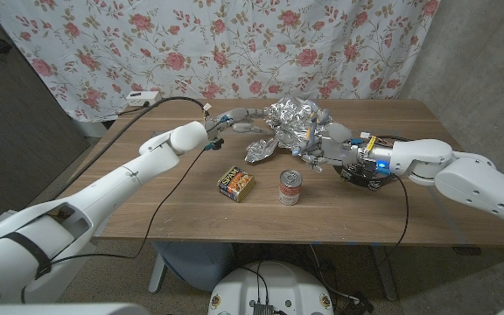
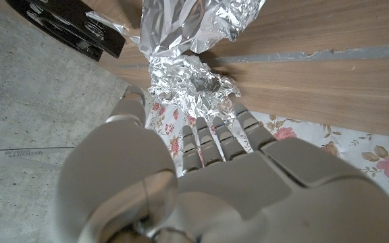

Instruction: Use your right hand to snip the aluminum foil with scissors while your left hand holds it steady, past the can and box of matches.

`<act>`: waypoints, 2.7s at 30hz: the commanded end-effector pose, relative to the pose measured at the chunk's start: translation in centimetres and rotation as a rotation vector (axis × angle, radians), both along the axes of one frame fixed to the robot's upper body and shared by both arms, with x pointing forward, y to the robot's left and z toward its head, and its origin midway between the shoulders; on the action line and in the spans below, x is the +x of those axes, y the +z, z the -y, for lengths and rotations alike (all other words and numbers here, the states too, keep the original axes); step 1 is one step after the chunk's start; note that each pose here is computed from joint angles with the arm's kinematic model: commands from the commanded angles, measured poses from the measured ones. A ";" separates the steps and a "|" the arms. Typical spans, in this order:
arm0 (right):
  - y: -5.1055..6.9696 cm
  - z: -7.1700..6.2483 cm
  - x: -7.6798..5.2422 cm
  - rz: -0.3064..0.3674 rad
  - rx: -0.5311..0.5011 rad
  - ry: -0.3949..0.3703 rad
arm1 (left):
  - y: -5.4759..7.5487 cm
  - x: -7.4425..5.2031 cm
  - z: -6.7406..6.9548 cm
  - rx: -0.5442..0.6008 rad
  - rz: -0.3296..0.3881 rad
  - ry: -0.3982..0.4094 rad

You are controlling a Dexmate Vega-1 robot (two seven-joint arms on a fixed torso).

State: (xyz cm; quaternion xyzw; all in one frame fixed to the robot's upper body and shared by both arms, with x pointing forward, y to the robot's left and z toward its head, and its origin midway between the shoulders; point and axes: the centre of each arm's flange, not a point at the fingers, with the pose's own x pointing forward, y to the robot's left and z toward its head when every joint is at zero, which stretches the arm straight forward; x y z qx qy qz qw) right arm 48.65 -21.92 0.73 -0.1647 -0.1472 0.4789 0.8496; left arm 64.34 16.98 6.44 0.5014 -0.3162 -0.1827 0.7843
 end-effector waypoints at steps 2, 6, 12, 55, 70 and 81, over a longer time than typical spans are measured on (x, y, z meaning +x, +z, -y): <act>0.2 0.0 0.2 0.004 -0.004 0.002 | -0.1 0.4 1.4 0.069 0.039 0.024; 0.2 0.1 0.1 -0.002 0.000 -0.001 | -0.4 0.6 1.8 0.073 0.037 0.020; 0.1 0.2 0.1 0.000 0.001 -0.001 | -0.6 0.9 2.4 0.090 0.033 0.015; 0.1 0.0 0.0 0.007 0.003 0.001 | -2.1 2.6 4.7 0.185 0.042 0.033; 0.1 0.2 0.1 0.004 0.004 0.002 | -2.4 3.1 5.4 0.200 0.024 0.025; 0.3 0.2 0.1 0.005 0.004 0.001 | -2.4 3.5 5.7 0.206 0.008 0.019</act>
